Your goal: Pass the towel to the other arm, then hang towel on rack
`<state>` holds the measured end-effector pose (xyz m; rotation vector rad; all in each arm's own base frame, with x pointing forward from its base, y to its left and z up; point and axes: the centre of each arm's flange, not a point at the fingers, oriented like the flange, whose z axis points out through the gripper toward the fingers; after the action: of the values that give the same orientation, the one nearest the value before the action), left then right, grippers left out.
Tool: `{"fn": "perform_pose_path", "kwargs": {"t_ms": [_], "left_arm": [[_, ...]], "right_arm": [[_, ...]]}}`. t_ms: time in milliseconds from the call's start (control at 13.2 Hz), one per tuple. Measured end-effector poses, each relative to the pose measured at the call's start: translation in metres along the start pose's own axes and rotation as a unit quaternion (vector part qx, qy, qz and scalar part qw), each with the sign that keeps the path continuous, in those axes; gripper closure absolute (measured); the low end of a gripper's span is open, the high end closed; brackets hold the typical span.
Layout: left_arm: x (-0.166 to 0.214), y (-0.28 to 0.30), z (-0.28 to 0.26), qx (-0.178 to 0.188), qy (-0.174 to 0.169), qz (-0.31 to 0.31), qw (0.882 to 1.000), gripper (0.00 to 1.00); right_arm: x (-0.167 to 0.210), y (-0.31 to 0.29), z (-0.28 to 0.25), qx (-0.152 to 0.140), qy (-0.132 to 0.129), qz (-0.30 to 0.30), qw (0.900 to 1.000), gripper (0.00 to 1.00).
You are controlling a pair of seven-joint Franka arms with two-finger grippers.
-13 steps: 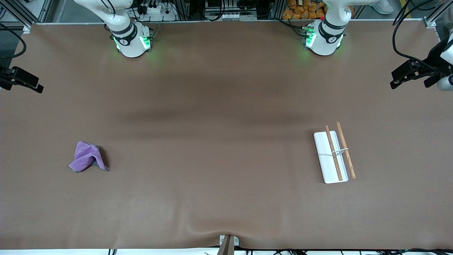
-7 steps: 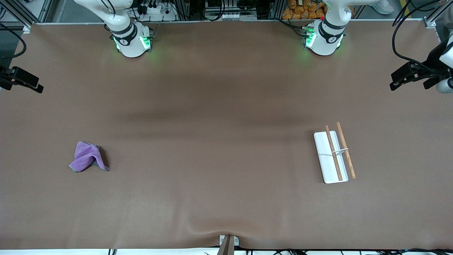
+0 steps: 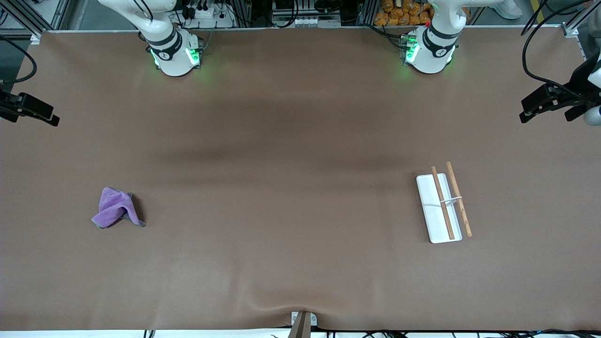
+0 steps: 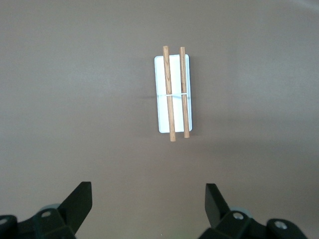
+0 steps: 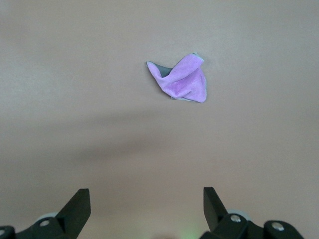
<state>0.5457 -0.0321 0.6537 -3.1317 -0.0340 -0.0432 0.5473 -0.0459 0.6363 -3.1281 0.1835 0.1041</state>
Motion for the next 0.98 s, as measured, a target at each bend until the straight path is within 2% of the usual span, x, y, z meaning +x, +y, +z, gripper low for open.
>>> {"fn": "perform_pose_path", "kwargs": {"t_ms": [984], "left_arm": [[0.000,0.004,0.005,0.001,-0.008,0.004,1.000,0.00]], "right_arm": [[0.025,0.022,0.033,0.002,-0.019,0.020,1.000,0.00]]}}
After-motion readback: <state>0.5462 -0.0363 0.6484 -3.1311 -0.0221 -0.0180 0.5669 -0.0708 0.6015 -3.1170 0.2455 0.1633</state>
